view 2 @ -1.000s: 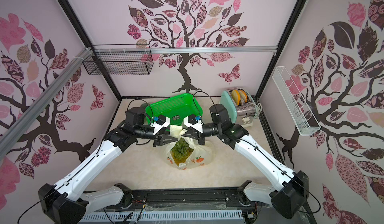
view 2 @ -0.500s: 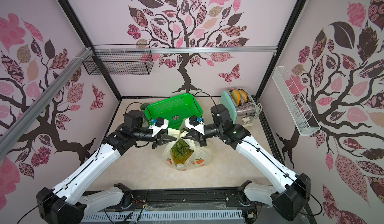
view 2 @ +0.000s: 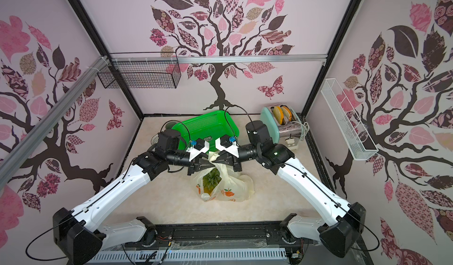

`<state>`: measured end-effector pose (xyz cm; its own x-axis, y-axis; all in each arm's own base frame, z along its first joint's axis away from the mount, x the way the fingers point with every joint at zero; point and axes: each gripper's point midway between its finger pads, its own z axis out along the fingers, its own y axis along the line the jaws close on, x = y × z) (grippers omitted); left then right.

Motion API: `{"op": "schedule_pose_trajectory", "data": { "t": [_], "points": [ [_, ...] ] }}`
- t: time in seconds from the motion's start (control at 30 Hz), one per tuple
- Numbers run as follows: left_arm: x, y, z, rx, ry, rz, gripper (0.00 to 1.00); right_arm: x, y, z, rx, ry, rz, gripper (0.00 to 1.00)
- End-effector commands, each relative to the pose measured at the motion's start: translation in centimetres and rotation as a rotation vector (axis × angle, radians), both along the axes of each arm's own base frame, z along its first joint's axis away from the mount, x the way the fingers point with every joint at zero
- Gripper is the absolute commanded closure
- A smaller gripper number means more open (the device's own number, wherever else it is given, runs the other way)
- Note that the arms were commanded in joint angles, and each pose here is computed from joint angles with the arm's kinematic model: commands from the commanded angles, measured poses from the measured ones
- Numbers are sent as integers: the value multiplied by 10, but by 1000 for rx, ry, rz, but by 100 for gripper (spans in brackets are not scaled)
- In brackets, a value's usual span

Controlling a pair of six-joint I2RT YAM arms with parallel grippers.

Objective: Place the pineapple into a plastic bag & tie a knot
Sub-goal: Cross the plastic bag at the center of the board.

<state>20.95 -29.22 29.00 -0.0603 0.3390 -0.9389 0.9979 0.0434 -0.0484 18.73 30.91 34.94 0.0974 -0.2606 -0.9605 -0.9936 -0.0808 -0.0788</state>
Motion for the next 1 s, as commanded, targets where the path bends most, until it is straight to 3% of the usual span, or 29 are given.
{"op": "schedule_pose_trajectory", "data": {
  "t": [0.0, 0.27, 0.63, 0.87, 0.97],
  "points": [
    [-10, 4, 5, 19, -21, -31, 76, 8, 1, 10, -13, -81, -28, 100],
    [-14, 1, 13, -21, -6, -63, 71, 13, 7, 0, -32, -70, -13, 100],
    [-11, -6, 26, -94, 15, -67, 70, 12, 14, -11, -66, -25, 4, 100],
    [-14, -5, 20, -80, 31, -82, 83, 14, 16, -6, -53, -24, -9, 100],
    [-16, -5, 17, -72, 31, -87, 83, 14, 15, -4, -50, -30, -19, 99]
  ]
}}
